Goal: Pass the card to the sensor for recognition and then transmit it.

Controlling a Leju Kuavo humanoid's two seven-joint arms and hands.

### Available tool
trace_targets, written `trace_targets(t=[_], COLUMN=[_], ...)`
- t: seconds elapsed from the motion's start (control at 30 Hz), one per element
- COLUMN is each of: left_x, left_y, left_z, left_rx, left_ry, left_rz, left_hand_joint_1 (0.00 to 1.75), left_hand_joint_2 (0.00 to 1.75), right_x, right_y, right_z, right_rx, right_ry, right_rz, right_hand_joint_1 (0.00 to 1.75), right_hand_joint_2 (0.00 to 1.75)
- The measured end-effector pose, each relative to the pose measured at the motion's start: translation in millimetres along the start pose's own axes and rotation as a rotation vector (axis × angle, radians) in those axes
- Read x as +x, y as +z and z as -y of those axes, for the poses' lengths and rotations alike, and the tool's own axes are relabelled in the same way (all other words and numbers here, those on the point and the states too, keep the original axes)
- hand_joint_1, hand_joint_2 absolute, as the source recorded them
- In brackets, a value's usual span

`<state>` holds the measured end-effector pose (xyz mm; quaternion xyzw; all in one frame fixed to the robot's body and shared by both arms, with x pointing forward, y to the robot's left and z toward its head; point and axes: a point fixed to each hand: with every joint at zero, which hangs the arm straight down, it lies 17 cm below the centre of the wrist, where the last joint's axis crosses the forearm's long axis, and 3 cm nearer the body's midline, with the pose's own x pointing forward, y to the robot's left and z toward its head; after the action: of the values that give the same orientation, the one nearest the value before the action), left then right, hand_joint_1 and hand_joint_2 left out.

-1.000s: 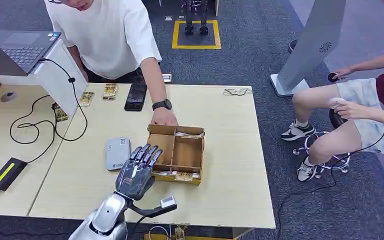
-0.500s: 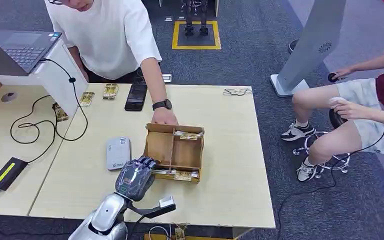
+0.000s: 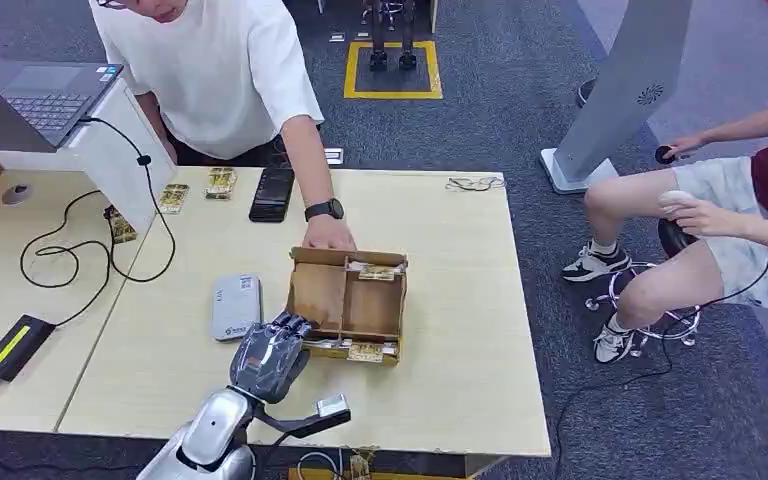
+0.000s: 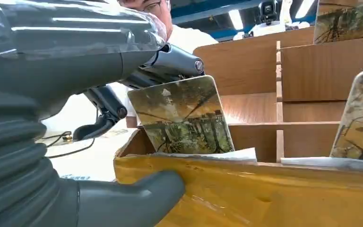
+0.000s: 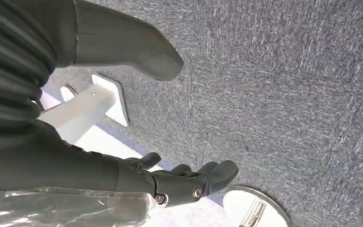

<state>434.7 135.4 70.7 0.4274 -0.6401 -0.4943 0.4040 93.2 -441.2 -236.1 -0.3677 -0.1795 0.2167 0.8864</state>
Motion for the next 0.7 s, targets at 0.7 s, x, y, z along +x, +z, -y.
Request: trace_targets(t=[0.7], left_x=[-7.5], left_y=[-1.4], left_z=[-10.5], left_rx=[0.053], left_ry=[-0.001], left_rz=[-0.021], left_hand_joint_1=[0.0], left_hand_joint_2=[1.75], right_x=[1.5], right_y=[-0.2], right_z=[1.4], right_rx=[-0.008], right_ry=[0.001], right_rz=[0.008], right_hand_joint_1=[0.0], right_hand_joint_2=[1.75])
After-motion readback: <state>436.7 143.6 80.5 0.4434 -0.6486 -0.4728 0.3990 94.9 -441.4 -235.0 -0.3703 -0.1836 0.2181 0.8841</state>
